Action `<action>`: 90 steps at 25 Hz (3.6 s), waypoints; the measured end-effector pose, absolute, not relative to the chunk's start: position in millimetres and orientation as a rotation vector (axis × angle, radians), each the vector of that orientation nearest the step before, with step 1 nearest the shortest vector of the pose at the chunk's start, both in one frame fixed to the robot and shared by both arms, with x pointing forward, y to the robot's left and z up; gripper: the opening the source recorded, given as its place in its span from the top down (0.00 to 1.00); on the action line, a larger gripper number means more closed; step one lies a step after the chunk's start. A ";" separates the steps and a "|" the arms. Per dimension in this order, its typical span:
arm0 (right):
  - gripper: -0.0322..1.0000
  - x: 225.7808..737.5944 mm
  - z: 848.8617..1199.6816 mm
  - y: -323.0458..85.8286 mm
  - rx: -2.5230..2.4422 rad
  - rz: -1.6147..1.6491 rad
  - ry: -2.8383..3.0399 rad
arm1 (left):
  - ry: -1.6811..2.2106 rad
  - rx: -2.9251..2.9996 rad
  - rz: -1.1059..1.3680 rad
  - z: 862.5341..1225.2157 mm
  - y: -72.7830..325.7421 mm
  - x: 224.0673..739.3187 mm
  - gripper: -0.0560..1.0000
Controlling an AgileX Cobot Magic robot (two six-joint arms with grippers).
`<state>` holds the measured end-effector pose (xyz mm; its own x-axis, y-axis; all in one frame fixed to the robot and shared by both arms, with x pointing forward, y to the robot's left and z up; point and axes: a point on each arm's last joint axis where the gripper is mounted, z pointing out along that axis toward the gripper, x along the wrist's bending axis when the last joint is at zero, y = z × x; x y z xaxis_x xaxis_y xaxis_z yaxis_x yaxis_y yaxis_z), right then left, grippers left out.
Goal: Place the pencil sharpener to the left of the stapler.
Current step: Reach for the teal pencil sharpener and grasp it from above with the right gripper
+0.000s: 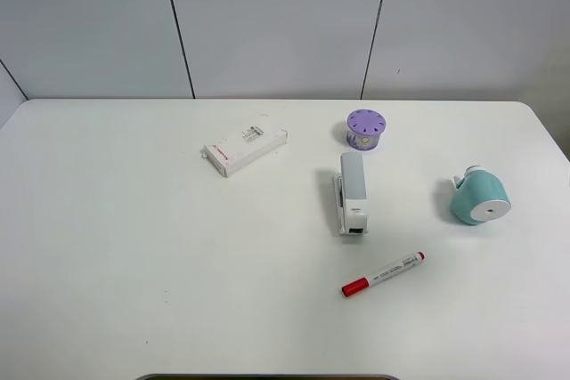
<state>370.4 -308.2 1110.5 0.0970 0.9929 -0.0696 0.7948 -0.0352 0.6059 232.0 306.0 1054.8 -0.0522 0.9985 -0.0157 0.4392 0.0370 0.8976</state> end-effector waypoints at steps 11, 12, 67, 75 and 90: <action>0.03 441.8 1087.4 -335.7 2.049 0.357 1.802 | 1.587 1.492 0.973 1054.8 306.0 232.0 0.05; 0.03 448.3 1083.2 -337.3 2.049 0.354 1.807 | 1.587 1.492 0.973 1054.8 306.0 232.0 0.05; 0.03 563.4 894.8 -331.5 2.211 0.256 2.006 | 1.587 1.492 0.973 1054.8 306.0 232.0 0.05; 0.03 563.3 890.9 -331.8 2.210 0.240 2.017 | 1.587 1.492 0.973 1054.8 306.0 232.0 0.05; 0.31 563.2 890.8 -332.4 2.209 0.237 2.016 | 1.587 1.492 0.973 1054.8 306.0 232.0 0.05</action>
